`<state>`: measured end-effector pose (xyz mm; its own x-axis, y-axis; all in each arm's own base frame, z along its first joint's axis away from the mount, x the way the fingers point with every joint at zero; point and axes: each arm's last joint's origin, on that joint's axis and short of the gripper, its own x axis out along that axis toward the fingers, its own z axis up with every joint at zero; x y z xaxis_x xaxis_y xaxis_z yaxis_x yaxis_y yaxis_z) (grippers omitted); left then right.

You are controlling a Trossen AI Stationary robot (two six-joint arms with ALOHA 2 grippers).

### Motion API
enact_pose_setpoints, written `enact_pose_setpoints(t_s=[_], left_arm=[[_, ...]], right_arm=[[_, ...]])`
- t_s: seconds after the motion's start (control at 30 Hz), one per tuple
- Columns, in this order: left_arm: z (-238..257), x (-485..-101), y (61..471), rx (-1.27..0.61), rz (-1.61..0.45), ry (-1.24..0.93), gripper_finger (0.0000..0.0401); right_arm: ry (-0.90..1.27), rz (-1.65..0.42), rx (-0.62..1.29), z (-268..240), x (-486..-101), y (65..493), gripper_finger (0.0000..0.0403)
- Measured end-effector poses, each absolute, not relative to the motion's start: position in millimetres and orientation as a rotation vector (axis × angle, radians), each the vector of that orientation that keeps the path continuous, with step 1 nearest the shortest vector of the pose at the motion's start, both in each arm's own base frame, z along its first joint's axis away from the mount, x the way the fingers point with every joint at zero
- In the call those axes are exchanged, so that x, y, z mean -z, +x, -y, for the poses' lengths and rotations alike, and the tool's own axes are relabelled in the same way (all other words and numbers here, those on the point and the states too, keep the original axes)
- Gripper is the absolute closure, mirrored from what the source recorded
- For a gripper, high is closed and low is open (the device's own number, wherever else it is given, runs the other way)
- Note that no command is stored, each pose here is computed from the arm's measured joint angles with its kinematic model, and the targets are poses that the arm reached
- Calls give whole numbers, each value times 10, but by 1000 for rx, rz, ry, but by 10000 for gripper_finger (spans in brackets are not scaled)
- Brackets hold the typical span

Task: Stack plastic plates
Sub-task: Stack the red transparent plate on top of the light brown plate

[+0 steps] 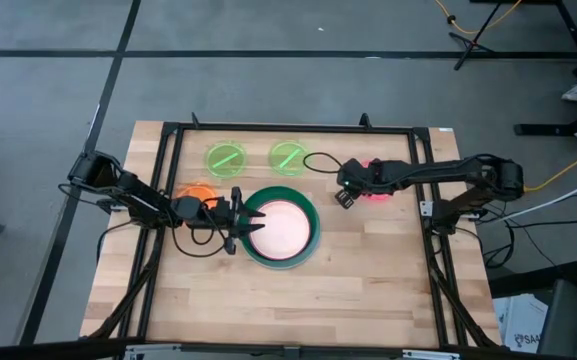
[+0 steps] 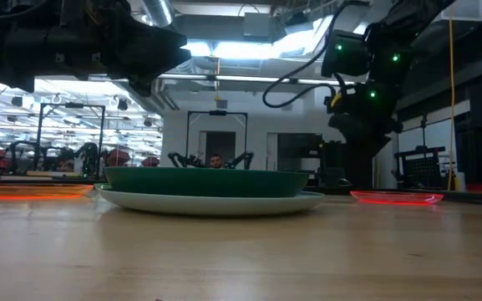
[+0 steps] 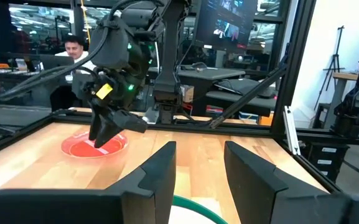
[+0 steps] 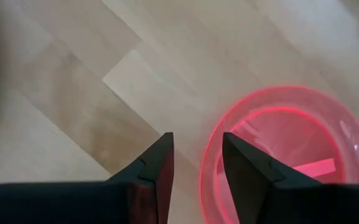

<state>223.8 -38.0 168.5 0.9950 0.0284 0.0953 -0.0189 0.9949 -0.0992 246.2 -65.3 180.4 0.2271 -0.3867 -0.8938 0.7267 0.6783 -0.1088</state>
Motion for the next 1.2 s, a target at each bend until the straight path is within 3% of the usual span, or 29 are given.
enact_pose_setpoints(t_s=[0.3,0.7,0.97,1.2], left_arm=[[380,-1685,2237,-23,97,-100,271],[382,-1685,2238,-19,96,-99,271],[382,-1685,2238,-19,96,-97,271],[382,-1685,2238,-19,96,-98,271]], right_arm=[[390,-1061,845,779,-1749,2433,276],[321,-1186,910,815,-1390,2520,276],[314,-1206,919,818,-1344,2523,277],[290,-1223,902,817,-1343,2519,337]])
